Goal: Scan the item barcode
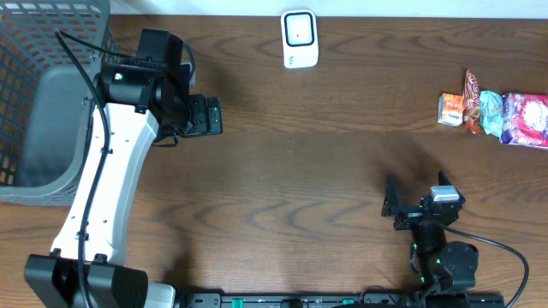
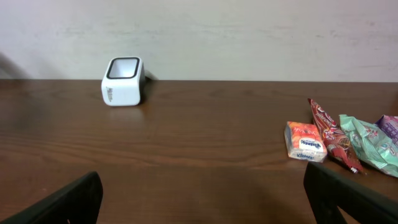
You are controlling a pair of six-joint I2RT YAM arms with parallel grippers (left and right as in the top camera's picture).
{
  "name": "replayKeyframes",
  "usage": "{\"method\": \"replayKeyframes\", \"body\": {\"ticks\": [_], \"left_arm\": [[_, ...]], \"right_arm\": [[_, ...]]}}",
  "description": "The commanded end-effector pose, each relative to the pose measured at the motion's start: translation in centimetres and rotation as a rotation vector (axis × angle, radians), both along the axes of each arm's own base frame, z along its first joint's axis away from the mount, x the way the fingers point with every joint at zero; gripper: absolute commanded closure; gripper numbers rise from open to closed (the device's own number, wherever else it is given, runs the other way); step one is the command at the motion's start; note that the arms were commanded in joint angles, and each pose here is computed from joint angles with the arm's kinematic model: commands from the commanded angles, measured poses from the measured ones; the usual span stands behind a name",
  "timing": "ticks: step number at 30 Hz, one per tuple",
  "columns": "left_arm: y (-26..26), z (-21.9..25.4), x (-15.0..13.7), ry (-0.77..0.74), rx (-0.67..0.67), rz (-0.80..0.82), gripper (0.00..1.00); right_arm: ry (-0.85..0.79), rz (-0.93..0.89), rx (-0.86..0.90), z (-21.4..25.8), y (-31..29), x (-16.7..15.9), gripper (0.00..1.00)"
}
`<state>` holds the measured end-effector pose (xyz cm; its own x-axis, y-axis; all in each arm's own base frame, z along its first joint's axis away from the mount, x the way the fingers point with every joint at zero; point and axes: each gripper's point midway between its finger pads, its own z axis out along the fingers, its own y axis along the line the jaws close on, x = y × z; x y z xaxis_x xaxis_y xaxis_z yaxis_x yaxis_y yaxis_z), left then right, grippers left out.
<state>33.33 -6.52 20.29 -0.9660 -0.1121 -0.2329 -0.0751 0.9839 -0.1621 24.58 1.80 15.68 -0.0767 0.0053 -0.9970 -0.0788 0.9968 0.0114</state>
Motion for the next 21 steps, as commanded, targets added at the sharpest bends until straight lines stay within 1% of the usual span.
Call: {"method": "replayKeyframes", "body": {"ticks": [1, 13, 17, 21], "left_arm": [[0.1, -0.2, -0.1, 0.008, 0.003, 0.005, 0.02], [0.5, 1.6, -0.7, -0.049, 0.012, 0.010, 0.02], [0.6, 2.1, -1.8, -0.065, 0.010, 0.010, 0.02], [0.8, 1.3, -3.4, -0.071, 0.010, 0.009, 0.02]], "right_arm": [[0.000, 0.001, -0.015, 0.0, 0.1, 0.0, 0.01], [-0.001, 0.001, -0.015, 0.0, 0.1, 0.0, 0.01], [0.000, 0.001, -0.015, 0.0, 0.1, 0.0, 0.01], [-0.001, 0.001, -0.015, 0.0, 0.1, 0.0, 0.01]]}}
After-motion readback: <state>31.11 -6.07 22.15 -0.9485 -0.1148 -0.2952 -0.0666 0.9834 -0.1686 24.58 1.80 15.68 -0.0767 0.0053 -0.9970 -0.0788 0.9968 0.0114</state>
